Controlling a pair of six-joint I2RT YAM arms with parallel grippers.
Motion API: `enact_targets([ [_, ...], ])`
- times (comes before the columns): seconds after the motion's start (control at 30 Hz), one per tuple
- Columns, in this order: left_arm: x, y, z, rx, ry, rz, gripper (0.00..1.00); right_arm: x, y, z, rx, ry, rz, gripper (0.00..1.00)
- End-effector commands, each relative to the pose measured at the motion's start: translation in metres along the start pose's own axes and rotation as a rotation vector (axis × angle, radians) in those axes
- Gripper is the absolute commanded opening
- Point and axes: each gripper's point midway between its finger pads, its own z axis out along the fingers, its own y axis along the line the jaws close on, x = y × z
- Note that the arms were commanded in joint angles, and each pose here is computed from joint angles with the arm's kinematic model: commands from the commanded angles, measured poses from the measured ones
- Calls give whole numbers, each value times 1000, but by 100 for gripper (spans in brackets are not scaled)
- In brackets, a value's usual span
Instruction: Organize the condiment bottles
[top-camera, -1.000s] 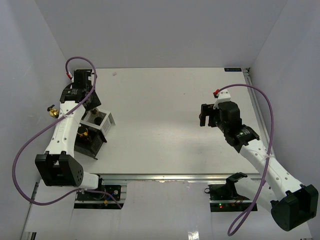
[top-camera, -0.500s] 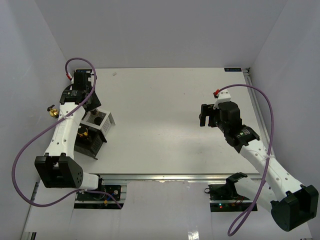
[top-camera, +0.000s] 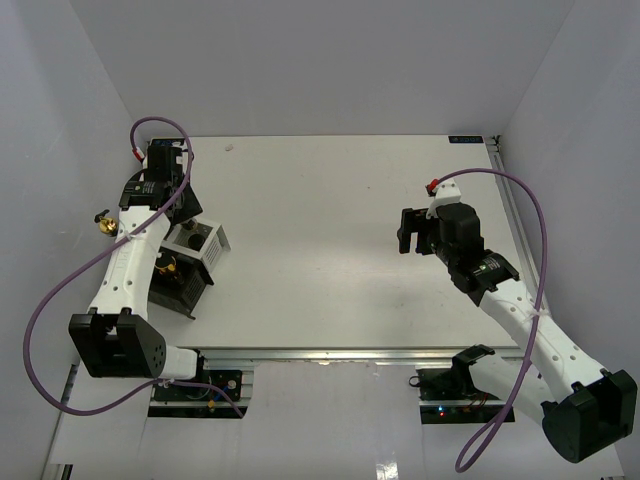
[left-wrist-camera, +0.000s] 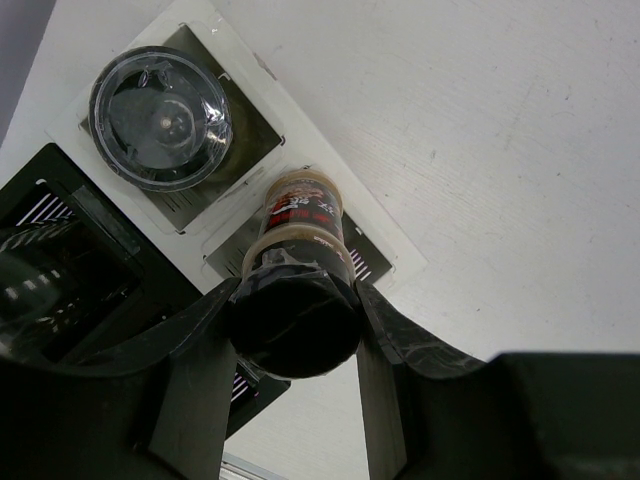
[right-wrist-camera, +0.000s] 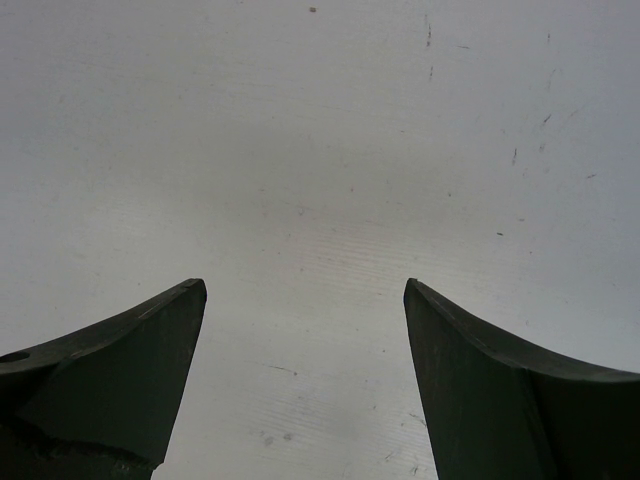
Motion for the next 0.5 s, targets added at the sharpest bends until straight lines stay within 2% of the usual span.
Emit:
enact_targets([
  [0.0, 0, 10, -12, -21, -1, -2, 0, -12, 1, 0, -7, -46, 3, 87],
  [0.47, 2, 17, -10, -64, 10, 15, 0, -10, 2, 1, -12, -36, 2, 87],
])
